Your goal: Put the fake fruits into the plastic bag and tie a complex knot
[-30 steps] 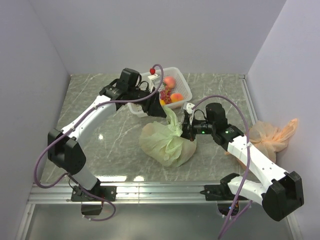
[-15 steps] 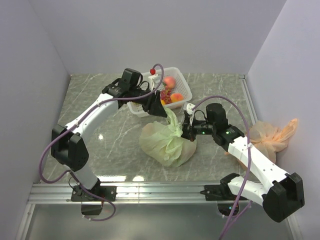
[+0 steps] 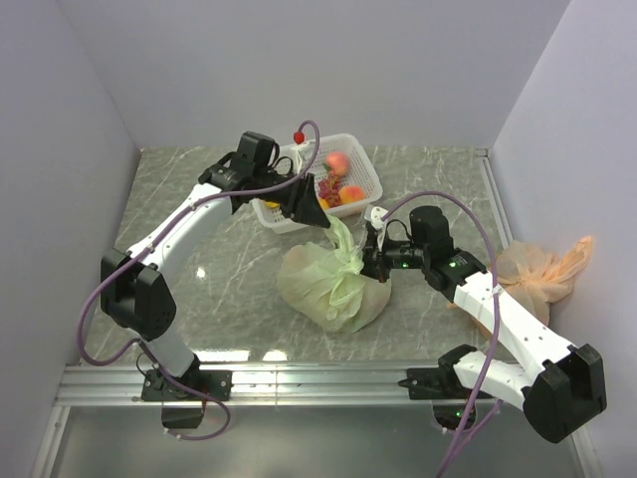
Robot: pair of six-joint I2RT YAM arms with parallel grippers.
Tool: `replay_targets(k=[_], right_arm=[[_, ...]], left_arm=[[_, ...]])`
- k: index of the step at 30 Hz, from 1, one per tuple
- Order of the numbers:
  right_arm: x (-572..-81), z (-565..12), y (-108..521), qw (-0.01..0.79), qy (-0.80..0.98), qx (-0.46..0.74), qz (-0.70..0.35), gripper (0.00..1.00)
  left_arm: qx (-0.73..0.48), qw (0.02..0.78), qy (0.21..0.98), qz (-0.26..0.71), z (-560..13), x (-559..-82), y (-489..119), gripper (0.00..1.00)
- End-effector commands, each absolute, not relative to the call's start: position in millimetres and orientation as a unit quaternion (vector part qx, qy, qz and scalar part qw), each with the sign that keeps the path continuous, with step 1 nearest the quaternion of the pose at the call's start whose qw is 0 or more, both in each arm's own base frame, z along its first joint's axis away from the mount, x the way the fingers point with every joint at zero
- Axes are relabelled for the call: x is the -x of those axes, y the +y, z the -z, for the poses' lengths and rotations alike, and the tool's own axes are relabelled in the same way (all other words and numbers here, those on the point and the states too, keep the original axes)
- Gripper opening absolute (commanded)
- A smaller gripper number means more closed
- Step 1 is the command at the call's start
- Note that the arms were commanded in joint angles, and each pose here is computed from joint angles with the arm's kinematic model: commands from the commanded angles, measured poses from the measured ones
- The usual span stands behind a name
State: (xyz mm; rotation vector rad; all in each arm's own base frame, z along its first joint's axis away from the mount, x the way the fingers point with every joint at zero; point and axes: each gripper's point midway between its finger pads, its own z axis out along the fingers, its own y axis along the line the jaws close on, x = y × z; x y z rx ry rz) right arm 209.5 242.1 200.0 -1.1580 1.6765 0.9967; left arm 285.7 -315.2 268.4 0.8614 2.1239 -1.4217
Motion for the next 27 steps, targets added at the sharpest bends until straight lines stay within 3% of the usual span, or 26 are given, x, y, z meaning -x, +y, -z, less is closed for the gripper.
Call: replay_targets(k=[1, 6, 13, 21, 27], right_arm=[[-207.5, -210.7, 244.5, 0.438, 0.652, 0.475, -0.396, 0.00], [-212.9, -210.5, 245.6, 0.439, 0.663, 0.459, -0.396, 0.00], [-231.0, -212.5, 250.2, 0.424, 0.720, 0.360, -0.415, 0.00], [-245.1, -211.4, 243.9, 0.411, 0.773, 0.249, -0.415, 0.00], [-254.6, -217.3, 243.6, 0.402, 0.791, 0.177, -0.426, 0.00]], left_arm=[[-0.325, 0.231, 0.747, 0.532, -287.2, -285.8, -318.9, 0.40], [-0.359, 0.263, 0.708, 0.548, -304.2, -278.0, -317.1, 0.01], [-0.429, 0.326, 0.668, 0.513, -313.4, -242.6, -303.1, 0.00], [-0.495, 0.303, 0.662, 0.474, -280.2, -186.7, -311.1, 0.00], [-0.432, 0.302, 0.736, 0.424, -231.8, -173.2, -332.3, 0.00]])
